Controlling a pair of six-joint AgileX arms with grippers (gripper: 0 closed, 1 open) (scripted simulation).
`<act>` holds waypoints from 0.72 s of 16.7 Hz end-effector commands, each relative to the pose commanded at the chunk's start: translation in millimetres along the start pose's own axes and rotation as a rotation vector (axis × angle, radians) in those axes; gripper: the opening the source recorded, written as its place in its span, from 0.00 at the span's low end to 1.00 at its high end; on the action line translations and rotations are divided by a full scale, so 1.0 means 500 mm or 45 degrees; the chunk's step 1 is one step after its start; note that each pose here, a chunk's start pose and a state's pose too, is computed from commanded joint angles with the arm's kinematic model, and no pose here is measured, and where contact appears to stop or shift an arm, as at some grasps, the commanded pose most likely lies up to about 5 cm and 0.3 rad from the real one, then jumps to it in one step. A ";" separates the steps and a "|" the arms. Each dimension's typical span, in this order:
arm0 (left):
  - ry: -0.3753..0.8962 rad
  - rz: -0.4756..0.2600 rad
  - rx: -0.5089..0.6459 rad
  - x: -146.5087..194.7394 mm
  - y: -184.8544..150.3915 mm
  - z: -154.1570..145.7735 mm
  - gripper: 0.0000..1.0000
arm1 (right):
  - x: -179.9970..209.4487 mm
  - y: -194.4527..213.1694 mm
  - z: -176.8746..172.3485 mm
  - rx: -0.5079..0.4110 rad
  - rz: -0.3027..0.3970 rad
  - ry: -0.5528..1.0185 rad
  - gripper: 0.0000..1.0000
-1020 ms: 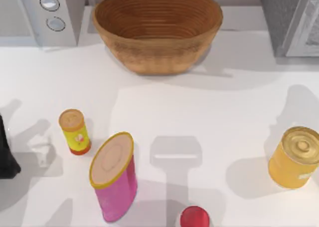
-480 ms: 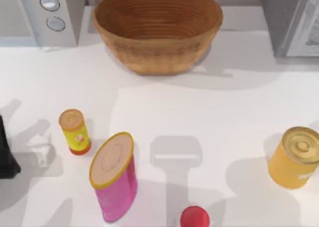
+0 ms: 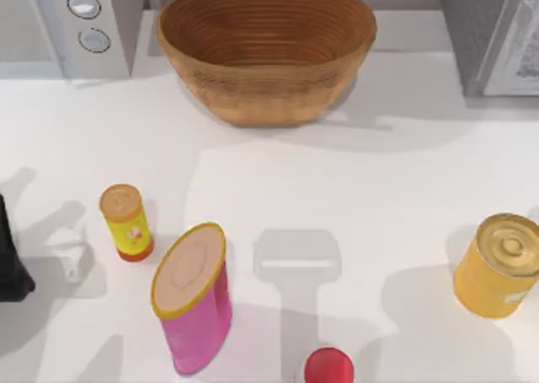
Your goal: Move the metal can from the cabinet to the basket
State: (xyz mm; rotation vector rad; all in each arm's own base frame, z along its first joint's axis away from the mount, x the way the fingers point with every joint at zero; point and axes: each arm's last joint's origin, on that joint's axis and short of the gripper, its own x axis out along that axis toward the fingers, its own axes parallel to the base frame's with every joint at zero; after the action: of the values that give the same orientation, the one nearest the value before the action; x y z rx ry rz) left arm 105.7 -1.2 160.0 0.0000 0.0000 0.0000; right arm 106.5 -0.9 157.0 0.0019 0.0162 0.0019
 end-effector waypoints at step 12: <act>0.000 0.000 0.000 0.000 0.000 0.000 1.00 | 0.147 0.090 0.315 0.014 0.004 -0.088 0.00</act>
State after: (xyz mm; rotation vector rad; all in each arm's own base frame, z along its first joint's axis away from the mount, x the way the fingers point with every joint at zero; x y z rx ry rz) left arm 105.7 -1.2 160.0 0.0000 0.0000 0.0000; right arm 182.4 44.0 313.4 0.0128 -0.0532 0.0045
